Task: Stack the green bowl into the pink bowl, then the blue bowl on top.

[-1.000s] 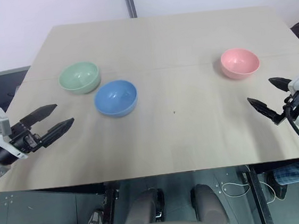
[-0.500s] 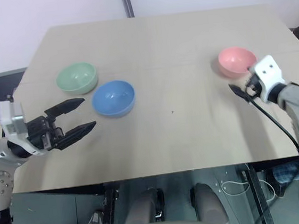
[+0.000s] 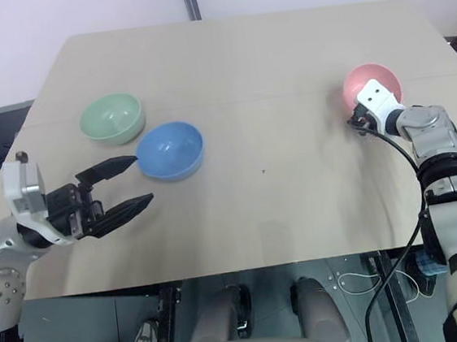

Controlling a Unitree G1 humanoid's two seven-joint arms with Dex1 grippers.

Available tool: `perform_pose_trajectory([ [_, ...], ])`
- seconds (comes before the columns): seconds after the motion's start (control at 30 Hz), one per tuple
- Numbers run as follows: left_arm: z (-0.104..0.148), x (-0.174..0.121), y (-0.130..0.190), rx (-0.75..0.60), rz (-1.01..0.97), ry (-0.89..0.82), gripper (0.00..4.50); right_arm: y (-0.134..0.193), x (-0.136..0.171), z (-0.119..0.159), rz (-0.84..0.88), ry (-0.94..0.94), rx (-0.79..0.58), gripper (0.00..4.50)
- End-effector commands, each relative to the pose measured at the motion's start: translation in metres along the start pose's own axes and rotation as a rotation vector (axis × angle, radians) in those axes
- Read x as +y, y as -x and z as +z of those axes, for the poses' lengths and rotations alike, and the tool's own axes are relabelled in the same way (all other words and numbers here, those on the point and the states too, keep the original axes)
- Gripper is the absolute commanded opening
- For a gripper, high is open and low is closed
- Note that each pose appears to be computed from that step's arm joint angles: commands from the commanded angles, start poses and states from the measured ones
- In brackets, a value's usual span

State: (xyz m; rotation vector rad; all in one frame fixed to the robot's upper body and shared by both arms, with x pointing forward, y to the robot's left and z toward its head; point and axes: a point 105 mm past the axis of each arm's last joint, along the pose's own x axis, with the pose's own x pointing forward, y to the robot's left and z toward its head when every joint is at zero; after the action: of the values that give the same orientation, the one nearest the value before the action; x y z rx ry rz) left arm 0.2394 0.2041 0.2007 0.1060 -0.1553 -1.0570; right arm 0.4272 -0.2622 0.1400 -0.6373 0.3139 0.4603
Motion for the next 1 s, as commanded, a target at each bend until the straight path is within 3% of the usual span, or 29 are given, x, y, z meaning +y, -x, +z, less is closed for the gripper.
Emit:
perform_pose_trajectory([
  [0.03, 0.012, -0.002, 0.001, -0.026, 0.014, -0.054, 4.5, 0.003, -0.008, 0.023, -0.016, 0.091, -0.071, 0.03],
  [0.23, 0.002, 0.008, 0.001, -0.005, 0.095, -0.064, 4.5, 0.016, 0.018, 0.067, 0.096, 0.197, -0.237, 0.03],
  [0.4, -0.005, 0.022, 0.001, 0.019, 0.183, -0.081, 4.5, 0.042, 0.097, 0.089, 0.318, 0.275, -0.326, 0.03],
  [0.53, -0.008, 0.031, 0.003, 0.037, 0.237, -0.089, 4.5, 0.059, 0.158, 0.087, 0.452, 0.29, -0.314, 0.03],
  [0.8, -0.015, 0.036, 0.001, 0.076, 0.262, -0.109, 4.5, 0.056, 0.188, 0.089, 0.495, 0.268, -0.272, 0.03],
  [0.87, -0.016, 0.036, -0.001, 0.081, 0.262, -0.115, 4.5, 0.056, 0.193, 0.092, 0.521, 0.257, -0.275, 1.01],
  [0.9, -0.017, 0.035, -0.002, 0.087, 0.256, -0.115, 4.5, 0.057, 0.196, 0.097, 0.528, 0.239, -0.294, 1.14],
  [1.0, -0.018, 0.034, -0.003, 0.096, 0.244, -0.1, 4.5, 0.064, 0.199, 0.11, 0.529, 0.183, -0.343, 2.57],
])
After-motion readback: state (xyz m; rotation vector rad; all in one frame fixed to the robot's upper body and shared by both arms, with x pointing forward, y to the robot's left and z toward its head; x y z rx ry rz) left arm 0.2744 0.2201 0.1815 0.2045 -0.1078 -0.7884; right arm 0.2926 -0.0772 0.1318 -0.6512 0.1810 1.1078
